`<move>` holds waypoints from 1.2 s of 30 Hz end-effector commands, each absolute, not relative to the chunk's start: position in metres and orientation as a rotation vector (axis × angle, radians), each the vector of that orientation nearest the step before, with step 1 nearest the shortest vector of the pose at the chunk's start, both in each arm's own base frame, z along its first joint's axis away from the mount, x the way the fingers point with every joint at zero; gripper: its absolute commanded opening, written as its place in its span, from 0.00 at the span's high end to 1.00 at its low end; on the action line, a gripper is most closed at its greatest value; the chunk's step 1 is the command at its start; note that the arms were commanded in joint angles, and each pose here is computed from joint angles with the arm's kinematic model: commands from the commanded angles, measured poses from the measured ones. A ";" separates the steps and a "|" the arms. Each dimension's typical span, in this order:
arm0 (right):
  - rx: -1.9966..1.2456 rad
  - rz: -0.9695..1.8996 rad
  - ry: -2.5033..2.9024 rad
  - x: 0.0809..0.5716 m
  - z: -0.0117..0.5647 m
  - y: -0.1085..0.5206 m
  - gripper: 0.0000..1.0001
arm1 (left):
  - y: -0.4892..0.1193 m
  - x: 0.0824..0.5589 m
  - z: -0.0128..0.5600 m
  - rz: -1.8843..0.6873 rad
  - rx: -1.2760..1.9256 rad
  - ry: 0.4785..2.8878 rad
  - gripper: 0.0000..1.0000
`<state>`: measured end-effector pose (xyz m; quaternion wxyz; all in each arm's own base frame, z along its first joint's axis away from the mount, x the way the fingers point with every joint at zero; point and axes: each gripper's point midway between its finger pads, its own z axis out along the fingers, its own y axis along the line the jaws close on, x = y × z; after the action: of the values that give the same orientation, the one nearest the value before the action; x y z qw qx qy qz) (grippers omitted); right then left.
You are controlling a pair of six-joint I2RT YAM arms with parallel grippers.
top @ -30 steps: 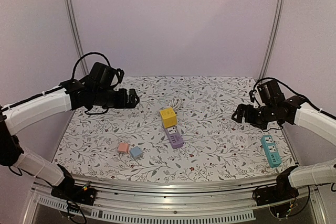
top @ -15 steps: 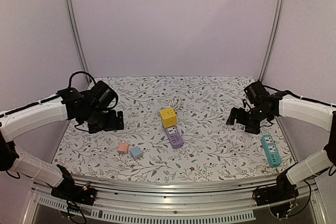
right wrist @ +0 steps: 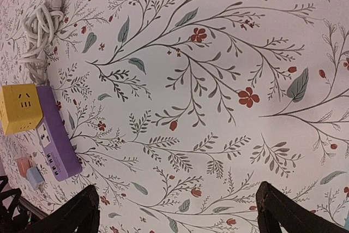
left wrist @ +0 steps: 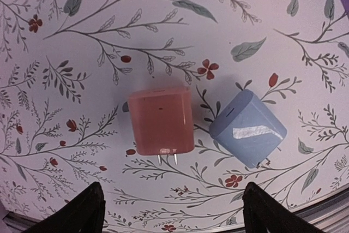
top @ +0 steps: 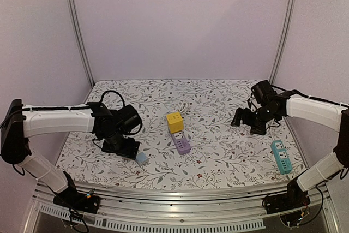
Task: Insert the plug
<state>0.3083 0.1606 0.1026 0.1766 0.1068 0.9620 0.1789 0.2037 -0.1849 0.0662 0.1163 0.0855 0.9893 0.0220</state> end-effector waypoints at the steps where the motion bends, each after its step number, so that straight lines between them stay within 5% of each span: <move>1: 0.275 0.510 2.723 0.298 0.102 0.156 0.01 | -0.185 0.194 0.053 0.021 0.380 2.933 0.14; 29: 0.211 0.533 2.740 0.295 0.102 0.160 0.01 | -0.178 0.220 0.009 0.023 0.308 2.996 0.33; 36: 0.203 0.535 2.734 0.296 0.104 0.161 0.01 | -0.169 0.222 0.011 0.067 0.274 2.968 0.45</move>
<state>0.2966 0.1622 0.1014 0.1711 0.0780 0.9638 0.1889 0.2159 -0.1725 0.0091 0.0627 0.1030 0.9925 0.0211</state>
